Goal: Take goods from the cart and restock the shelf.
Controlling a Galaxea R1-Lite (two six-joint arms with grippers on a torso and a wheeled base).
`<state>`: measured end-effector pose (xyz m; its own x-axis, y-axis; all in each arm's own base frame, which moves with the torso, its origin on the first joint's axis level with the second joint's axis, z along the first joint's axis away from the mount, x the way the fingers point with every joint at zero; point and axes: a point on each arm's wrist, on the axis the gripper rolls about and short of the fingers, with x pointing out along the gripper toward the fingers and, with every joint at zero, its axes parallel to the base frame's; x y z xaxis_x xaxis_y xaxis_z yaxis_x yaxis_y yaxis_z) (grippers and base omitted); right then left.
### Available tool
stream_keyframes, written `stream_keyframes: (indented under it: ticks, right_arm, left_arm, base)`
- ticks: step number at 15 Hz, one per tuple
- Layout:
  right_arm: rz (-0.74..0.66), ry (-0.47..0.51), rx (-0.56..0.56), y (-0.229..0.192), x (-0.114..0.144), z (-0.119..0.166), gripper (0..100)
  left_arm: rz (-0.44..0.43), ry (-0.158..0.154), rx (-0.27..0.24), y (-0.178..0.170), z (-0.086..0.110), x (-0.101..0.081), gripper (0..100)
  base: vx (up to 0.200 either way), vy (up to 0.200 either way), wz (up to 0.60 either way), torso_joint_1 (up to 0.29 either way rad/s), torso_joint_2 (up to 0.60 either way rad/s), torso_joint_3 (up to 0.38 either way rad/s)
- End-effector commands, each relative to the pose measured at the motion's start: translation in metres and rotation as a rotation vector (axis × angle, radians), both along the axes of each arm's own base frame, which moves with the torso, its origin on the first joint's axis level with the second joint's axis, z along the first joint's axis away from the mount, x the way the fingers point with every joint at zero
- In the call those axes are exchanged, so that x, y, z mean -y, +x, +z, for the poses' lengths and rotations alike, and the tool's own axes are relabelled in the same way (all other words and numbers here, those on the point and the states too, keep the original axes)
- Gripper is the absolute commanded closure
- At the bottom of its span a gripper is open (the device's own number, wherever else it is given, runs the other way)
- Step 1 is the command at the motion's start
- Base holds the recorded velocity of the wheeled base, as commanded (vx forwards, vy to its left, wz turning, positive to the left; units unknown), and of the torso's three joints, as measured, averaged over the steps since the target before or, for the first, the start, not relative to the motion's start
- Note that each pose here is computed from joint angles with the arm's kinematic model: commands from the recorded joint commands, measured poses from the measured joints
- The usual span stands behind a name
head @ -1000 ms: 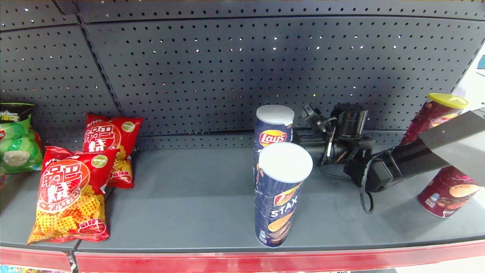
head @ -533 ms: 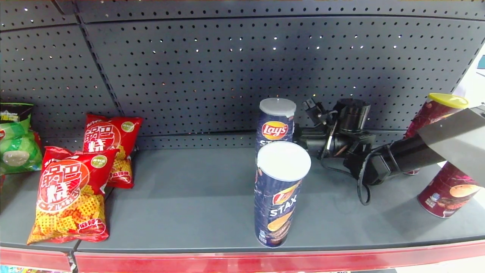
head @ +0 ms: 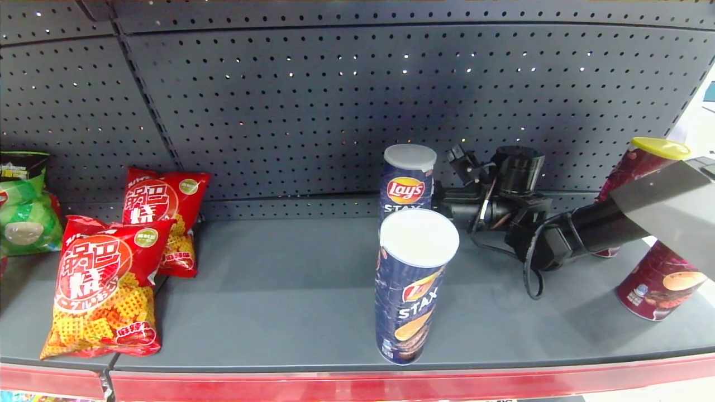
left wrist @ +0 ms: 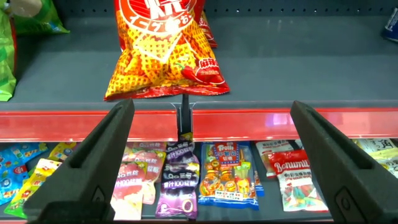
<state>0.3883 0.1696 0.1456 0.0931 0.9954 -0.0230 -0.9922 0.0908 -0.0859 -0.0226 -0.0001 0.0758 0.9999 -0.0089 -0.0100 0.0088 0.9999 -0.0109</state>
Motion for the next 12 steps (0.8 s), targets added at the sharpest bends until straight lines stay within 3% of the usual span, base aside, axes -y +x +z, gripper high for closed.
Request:
stream_keyframes:
  ticks: [1,2,8,12]
  right_arm:
    - [0.002,-0.008,-0.019,-0.002,0.0,-0.006,100]
    - [0.002,-0.009,-0.022,-0.002,0.0,-0.006,0]
    - [-0.001,-0.007,-0.02,-0.003,0.005,-0.004,0]
    - [-0.037,-0.005,-0.018,-0.004,0.023,0.003,0]
  left_arm:
    - [0.0,-0.001,-0.002,0.0,0.0,0.0,0]
    - [0.0,-0.001,-0.002,0.0,0.0,0.0,0]
    - [0.0,0.0,-0.002,0.0,0.0,0.0,0]
    - [0.0,0.0,-0.001,0.0,0.0,0.0,0]
  base:
    - [0.0,0.0,0.0,0.0,0.0,0.0]
    - [0.0,0.0,0.0,0.0,0.0,0.0]
    - [0.0,0.0,0.0,0.0,0.0,0.0]
    - [0.0,0.0,0.0,0.0,0.0,0.0]
